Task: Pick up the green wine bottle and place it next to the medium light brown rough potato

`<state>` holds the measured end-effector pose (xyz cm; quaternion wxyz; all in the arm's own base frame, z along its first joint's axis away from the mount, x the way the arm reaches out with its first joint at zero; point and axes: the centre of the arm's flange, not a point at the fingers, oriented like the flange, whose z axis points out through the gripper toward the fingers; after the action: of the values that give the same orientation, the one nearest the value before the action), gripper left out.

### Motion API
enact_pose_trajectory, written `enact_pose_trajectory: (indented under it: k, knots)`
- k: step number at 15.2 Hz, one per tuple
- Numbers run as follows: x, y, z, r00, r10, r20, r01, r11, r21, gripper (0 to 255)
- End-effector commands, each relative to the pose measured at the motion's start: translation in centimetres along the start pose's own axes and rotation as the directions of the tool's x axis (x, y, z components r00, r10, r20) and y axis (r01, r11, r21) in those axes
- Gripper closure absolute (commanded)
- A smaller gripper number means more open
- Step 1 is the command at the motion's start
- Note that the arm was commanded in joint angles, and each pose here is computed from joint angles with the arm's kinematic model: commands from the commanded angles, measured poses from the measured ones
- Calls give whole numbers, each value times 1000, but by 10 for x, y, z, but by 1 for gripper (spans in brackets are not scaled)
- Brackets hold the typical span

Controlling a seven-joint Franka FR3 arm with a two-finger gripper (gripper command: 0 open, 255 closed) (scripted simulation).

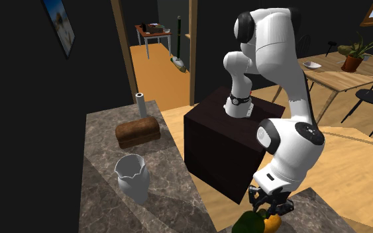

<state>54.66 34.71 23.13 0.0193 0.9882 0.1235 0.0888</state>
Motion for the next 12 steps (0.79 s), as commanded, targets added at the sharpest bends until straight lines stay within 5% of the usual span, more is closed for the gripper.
enact_pose_trajectory:
  k: [1, 5, 6, 12]
  knots:
    - [0, 0, 0, 1000, 0, -1, 0, 1000, 0, 255]
    - [0, 0, 0, 1000, 0, -1, 0, 1000, 0, 255]
    - [0, 0, 0, 1000, 0, -1, 0, 1000, 0, 0]
    - [0, 0, -13, 1000, 0, -1, 0, 1000, 0, 0]
